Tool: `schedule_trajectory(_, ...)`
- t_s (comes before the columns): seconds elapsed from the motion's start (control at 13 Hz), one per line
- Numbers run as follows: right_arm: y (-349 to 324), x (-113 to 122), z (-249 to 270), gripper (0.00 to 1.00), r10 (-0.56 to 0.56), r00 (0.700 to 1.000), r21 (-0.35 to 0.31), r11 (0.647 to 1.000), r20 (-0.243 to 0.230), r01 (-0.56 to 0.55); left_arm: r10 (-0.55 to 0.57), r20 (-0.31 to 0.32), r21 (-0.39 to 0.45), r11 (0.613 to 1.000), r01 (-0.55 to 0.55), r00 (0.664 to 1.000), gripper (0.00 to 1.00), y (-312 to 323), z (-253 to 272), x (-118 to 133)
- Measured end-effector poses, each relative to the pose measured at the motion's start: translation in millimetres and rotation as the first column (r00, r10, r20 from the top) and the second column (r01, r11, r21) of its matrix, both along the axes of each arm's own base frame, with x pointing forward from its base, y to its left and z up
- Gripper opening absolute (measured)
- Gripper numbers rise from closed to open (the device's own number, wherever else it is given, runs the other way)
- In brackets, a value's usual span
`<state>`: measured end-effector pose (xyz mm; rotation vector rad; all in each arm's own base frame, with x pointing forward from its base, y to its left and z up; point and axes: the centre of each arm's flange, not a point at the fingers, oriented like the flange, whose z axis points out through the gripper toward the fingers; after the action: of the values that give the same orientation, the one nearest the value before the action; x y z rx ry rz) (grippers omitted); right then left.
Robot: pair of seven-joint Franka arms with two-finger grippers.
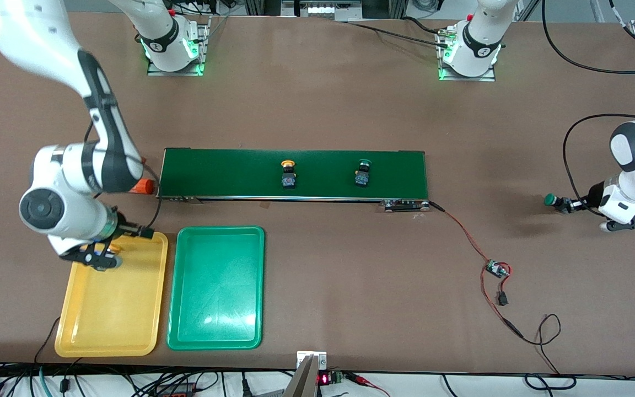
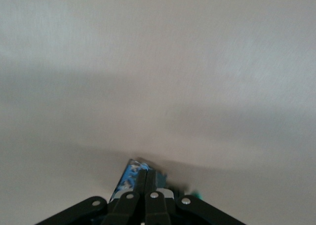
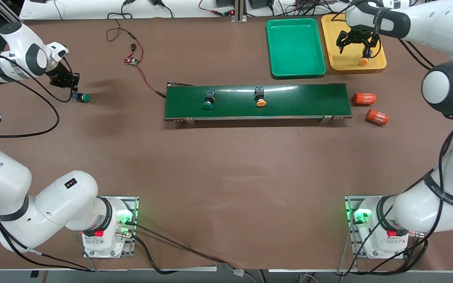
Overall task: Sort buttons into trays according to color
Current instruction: 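Move the right gripper back over an orange-capped button on the belt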
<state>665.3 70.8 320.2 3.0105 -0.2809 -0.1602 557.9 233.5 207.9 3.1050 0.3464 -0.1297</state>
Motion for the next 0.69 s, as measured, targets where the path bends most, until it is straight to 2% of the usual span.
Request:
schedule_trajectory(0.08,6.1,-18.2,23.7,1.00,-0.007,1.000,0.019,1.000,-0.016,0.007,0.002,-0.027,-0.005,1.000,-0.002,1.000,0.14,0.5,-3.3,-4.4)
schedule_trajectory(0.15,10.0,-37.1,48.4,1.00,-0.013,0.999,0.043,0.999,-0.030,0.015,0.004,-0.041,-0.008,1.000,-0.004,0.999,0.14,0.8,-5.6,-7.2)
schedule_trajectory(0.31,27.7,-77.5,90.4,1.00,0.001,1.000,0.088,0.996,-0.014,0.000,0.003,-0.042,-0.007,1.000,-0.003,0.999,0.27,0.3,-5.4,-7.6)
schedule_trajectory(0.38,39.1,-99.4,104.7,1.00,0.003,1.000,0.107,0.994,-0.005,-0.002,0.002,-0.041,-0.006,1.000,-0.003,0.999,0.27,0.1,-4.3,-7.3)
schedule_trajectory(0.46,52.2,-121.2,114.3,1.00,-0.004,1.000,0.117,0.993,0.000,0.004,0.002,-0.040,-0.005,1.000,-0.002,0.999,0.33,0.1,-3.3,-7.1)
schedule_trajectory(0.69,121.5,-179.7,115.8,1.00,-0.027,0.999,0.102,0.994,0.017,0.025,0.005,-0.035,0.000,1.000,-0.005,0.999,0.36,0.4,0.2,-6.5)
